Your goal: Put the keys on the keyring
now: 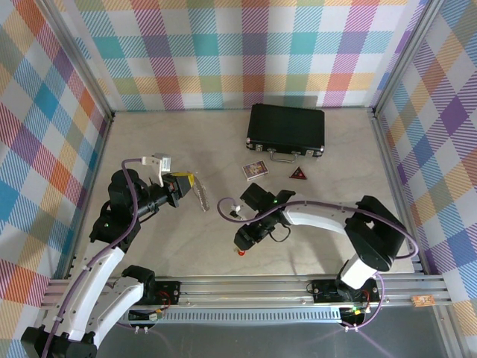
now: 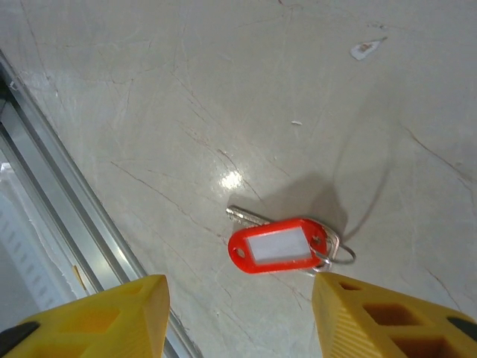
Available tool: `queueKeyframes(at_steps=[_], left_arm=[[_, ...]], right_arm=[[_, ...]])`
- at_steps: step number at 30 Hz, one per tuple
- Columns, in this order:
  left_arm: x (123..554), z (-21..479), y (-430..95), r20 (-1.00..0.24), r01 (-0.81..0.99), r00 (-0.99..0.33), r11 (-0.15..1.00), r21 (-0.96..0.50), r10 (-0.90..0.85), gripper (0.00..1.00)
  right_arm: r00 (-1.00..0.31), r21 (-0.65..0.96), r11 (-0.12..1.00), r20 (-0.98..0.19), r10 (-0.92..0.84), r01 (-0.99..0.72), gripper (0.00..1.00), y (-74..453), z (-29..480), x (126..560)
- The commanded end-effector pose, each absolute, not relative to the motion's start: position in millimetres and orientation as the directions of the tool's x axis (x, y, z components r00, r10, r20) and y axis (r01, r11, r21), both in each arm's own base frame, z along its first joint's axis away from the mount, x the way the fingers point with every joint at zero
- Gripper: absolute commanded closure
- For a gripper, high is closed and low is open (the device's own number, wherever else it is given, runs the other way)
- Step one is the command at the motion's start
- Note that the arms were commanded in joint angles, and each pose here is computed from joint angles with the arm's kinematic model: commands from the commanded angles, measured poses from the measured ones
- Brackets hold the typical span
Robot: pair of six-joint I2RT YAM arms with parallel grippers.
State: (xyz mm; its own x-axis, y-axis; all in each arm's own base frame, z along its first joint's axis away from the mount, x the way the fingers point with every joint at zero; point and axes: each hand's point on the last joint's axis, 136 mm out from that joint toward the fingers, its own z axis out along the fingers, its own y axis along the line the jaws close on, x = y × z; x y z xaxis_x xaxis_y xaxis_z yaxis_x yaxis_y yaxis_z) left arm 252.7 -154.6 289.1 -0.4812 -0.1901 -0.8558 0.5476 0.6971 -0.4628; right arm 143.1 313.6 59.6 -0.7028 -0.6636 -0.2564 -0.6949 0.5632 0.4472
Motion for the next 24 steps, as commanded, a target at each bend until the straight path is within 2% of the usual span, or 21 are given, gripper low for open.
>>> queueKeyframes(at_steps=[1, 4, 15, 24], left_arm=[[253, 304, -152, -0.877, 0.572, -0.430, 0.686, -0.449, -0.215, 1.00], [251, 304, -152, -0.878, 0.574, -0.428, 0.686, -0.448, -0.216, 1.00], [251, 305, -152, -0.879, 0.576, -0.426, 0.684, -0.447, -0.216, 1.00], [253, 304, -153, -0.877, 0.574, -0.428, 0.684, -0.449, -0.216, 1.00]], right_arm=[[-0.732, 0.440, 0.596, -0.269, -0.626, -0.672, 0.46, 306, 61, 150], [-0.772, 0.466, 0.626, -0.256, -0.582, -0.626, 0.44, 300, 58, 160], [-0.791, 0.555, 0.588, -0.245, -0.560, -0.588, 0.42, 311, 43, 171], [-0.793, 0.591, 0.573, -0.204, -0.574, -0.567, 0.43, 311, 35, 159]])
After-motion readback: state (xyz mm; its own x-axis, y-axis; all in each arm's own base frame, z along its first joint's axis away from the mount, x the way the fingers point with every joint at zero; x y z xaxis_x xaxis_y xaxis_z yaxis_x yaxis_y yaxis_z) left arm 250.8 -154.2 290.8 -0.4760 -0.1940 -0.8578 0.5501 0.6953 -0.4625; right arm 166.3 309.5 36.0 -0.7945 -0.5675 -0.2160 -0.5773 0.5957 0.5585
